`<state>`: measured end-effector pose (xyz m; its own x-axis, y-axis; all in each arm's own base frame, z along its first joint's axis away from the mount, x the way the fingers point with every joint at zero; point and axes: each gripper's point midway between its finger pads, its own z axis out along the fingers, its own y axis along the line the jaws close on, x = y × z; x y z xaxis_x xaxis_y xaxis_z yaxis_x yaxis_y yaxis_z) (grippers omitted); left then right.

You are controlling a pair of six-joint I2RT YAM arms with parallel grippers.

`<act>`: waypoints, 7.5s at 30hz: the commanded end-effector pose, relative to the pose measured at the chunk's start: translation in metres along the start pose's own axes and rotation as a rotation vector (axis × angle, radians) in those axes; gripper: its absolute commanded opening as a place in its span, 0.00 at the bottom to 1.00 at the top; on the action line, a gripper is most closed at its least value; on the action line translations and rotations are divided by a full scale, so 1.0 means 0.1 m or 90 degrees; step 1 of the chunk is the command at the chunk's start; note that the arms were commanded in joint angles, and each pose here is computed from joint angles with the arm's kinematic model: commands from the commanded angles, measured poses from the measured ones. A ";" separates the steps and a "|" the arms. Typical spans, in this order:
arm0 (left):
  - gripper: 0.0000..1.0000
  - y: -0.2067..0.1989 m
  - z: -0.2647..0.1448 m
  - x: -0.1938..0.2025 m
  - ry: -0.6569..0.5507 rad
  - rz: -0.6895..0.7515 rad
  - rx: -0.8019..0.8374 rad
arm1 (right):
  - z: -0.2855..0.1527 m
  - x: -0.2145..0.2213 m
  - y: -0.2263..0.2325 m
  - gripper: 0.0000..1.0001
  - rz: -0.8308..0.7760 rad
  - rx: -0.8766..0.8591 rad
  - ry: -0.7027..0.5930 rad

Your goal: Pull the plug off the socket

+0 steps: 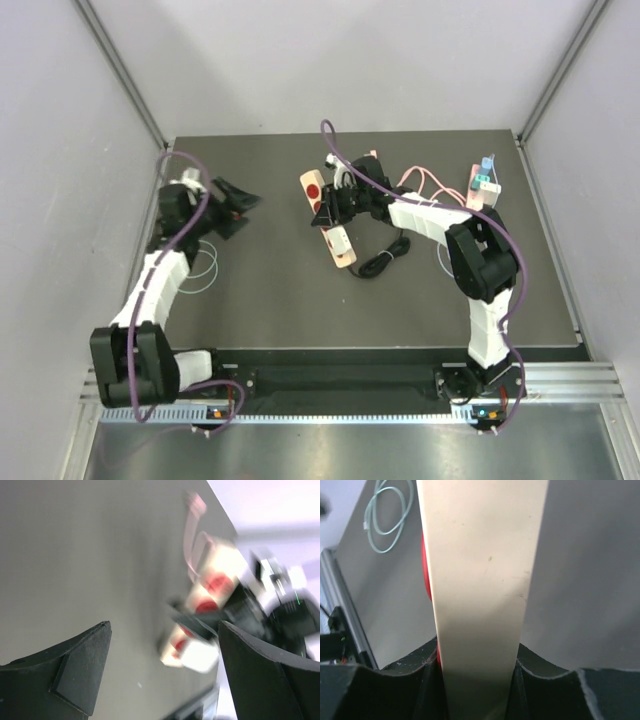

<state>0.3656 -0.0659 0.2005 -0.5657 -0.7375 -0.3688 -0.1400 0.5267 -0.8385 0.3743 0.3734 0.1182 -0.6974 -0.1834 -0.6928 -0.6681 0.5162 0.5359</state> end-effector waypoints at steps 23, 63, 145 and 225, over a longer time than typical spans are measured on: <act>0.89 -1.12 0.59 1.91 0.099 0.300 -0.063 | -0.26 -0.44 0.21 0.00 0.016 0.136 -0.107; 0.50 -0.55 0.50 2.10 0.121 0.343 -0.122 | -0.29 -0.36 0.56 0.00 -0.009 -0.037 -0.094; 0.51 1.82 0.08 -0.78 -0.065 -0.067 -0.320 | -0.40 -0.31 0.36 0.00 -0.063 -0.070 -0.083; 0.00 -0.14 0.78 1.01 0.026 0.251 -0.208 | -0.85 -0.73 0.27 1.00 0.039 -0.105 -0.169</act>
<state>0.3454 -0.1994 0.1123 -0.7600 -0.2948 -0.5792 -0.0935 0.9315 -0.3515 0.3777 0.3385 0.1658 -0.8000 0.0956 -0.5923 -0.5008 0.4372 0.7470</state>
